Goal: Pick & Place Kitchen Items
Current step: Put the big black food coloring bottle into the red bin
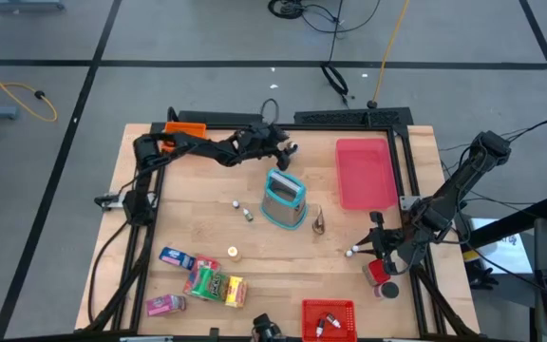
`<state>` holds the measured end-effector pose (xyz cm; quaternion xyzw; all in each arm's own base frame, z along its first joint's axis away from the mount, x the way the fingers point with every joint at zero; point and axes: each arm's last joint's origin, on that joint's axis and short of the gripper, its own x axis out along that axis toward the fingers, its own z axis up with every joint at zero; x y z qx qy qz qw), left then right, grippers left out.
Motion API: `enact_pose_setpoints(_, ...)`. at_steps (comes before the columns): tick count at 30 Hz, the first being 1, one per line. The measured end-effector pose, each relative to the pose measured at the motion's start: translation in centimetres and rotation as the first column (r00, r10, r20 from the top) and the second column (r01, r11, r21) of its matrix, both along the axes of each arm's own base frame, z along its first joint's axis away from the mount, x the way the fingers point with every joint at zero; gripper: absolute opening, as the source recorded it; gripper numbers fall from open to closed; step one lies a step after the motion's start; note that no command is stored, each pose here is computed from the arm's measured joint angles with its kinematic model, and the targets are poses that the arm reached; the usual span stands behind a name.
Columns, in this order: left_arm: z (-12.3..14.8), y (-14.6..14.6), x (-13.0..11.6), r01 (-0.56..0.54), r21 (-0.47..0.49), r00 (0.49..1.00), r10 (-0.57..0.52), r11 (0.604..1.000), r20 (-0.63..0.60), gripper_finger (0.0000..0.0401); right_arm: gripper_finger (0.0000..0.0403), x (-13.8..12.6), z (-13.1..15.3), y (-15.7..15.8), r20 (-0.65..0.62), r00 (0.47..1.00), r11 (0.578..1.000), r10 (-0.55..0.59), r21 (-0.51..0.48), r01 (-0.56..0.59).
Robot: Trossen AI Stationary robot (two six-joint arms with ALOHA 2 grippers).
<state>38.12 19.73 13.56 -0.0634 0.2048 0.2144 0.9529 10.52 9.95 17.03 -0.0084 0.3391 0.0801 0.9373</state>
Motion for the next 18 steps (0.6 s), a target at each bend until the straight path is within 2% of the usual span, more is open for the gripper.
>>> enact_pose_setpoints(4,1.0,0.5,0.4,-0.003,0.033,1.0,0.004,0.999,-0.028,0.0255,0.0087,0.0,0.0,0.0,-0.008,1.0,1.0,-0.01,0.01,0.01)
enact_pose_setpoints(9,0.9,0.6,0.3,-0.009,-0.006,0.998,0.009,1.0,-0.055,0.0255,0.0086,-0.2,-0.6,-0.2,-0.02,1.0,1.0,-0.014,0.005,0.014)
enact_pose_setpoints(12,1.1,0.5,0.5,0.015,0.044,0.997,-0.011,0.999,-0.072,0.0255,0.0086,-0.3,-1.2,-0.3,-0.025,1.0,1.0,-0.01,0.011,0.01)
enact_pose_setpoints(18,0.4,0.3,0.0,0.027,0.14,0.971,0.007,0.99,-0.238,0.0255,0.0086,-0.3,-1.3,-0.2,-0.025,1.0,1.0,0.001,0.024,0.0)
